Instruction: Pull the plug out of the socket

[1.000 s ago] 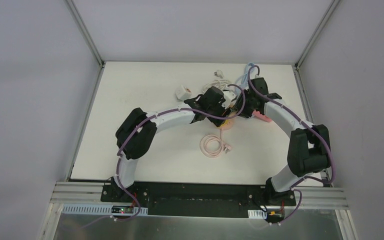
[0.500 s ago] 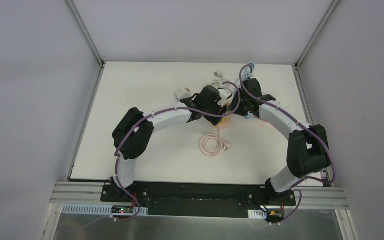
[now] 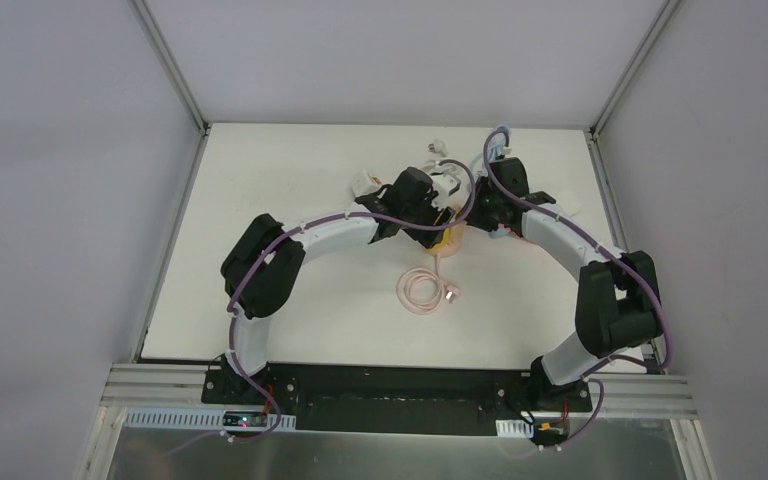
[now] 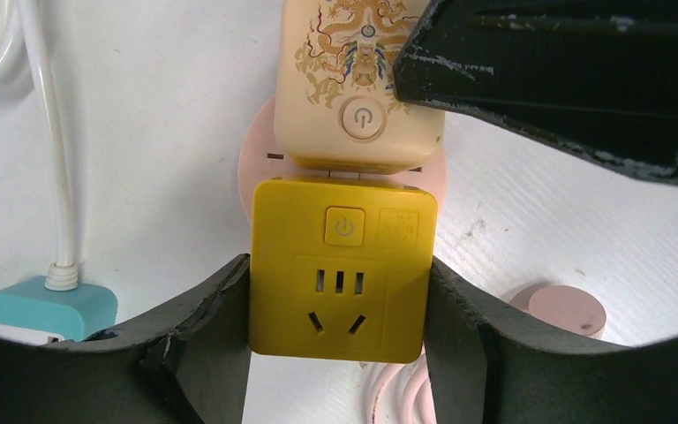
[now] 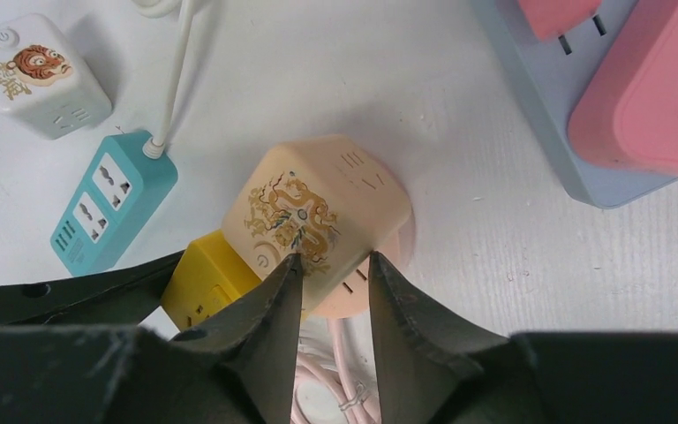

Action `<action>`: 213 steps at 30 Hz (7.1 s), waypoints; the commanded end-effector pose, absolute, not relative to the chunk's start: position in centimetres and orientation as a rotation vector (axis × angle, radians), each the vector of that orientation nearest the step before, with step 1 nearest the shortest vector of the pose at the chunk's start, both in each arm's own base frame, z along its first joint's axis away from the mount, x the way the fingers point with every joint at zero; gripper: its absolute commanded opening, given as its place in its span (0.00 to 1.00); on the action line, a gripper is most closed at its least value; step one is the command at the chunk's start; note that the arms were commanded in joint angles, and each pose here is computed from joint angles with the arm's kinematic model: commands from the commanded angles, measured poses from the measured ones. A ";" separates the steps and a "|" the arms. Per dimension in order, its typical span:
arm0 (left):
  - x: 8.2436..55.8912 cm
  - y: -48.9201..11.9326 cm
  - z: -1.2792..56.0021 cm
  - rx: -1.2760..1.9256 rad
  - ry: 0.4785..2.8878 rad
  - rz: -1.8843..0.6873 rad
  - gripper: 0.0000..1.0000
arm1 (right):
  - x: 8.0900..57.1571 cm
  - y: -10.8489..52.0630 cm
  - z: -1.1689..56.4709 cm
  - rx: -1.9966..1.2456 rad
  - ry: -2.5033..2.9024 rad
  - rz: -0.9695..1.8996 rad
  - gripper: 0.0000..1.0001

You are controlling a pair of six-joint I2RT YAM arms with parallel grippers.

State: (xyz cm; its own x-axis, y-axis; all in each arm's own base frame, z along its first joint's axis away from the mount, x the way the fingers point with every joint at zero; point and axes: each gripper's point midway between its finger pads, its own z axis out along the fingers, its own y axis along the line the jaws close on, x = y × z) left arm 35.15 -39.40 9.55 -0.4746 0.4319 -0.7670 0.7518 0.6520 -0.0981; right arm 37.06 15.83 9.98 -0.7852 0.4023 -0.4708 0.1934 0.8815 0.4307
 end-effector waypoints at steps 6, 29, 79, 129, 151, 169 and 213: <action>35.5 -40.5 17.5 0.981 1.918 -0.512 0.00 | 33.1 12.3 5.6 0.366 2.631 0.188 0.35; 33.9 -41.8 17.8 0.892 2.052 -0.806 0.00 | 32.1 14.4 4.8 0.383 2.690 0.438 0.35; 34.1 -40.8 18.7 0.878 1.802 -0.673 0.00 | 25.8 15.3 2.5 0.106 2.846 0.321 0.44; 30.9 -39.8 20.2 1.021 1.663 -0.693 0.00 | 26.4 12.6 0.5 0.292 2.908 0.171 0.32; 35.3 -30.6 24.6 0.567 1.859 -0.727 0.00 | 28.5 14.2 3.1 0.280 2.830 0.274 0.36; 37.0 -8.8 15.0 -0.736 2.268 -0.562 0.01 | 36.2 18.9 15.4 0.278 2.529 0.595 0.77; 42.2 -1.9 21.1 -0.512 2.369 -0.227 0.74 | 38.6 17.6 15.6 0.136 2.487 0.458 1.00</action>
State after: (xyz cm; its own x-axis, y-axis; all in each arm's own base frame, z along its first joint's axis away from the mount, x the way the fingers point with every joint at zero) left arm 41.44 -2.96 13.85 -0.7516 -0.5318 -0.3902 -0.4248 0.8428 -0.3304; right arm 37.96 17.65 14.69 -0.8071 0.2924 -0.5129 0.0818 0.9158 0.3932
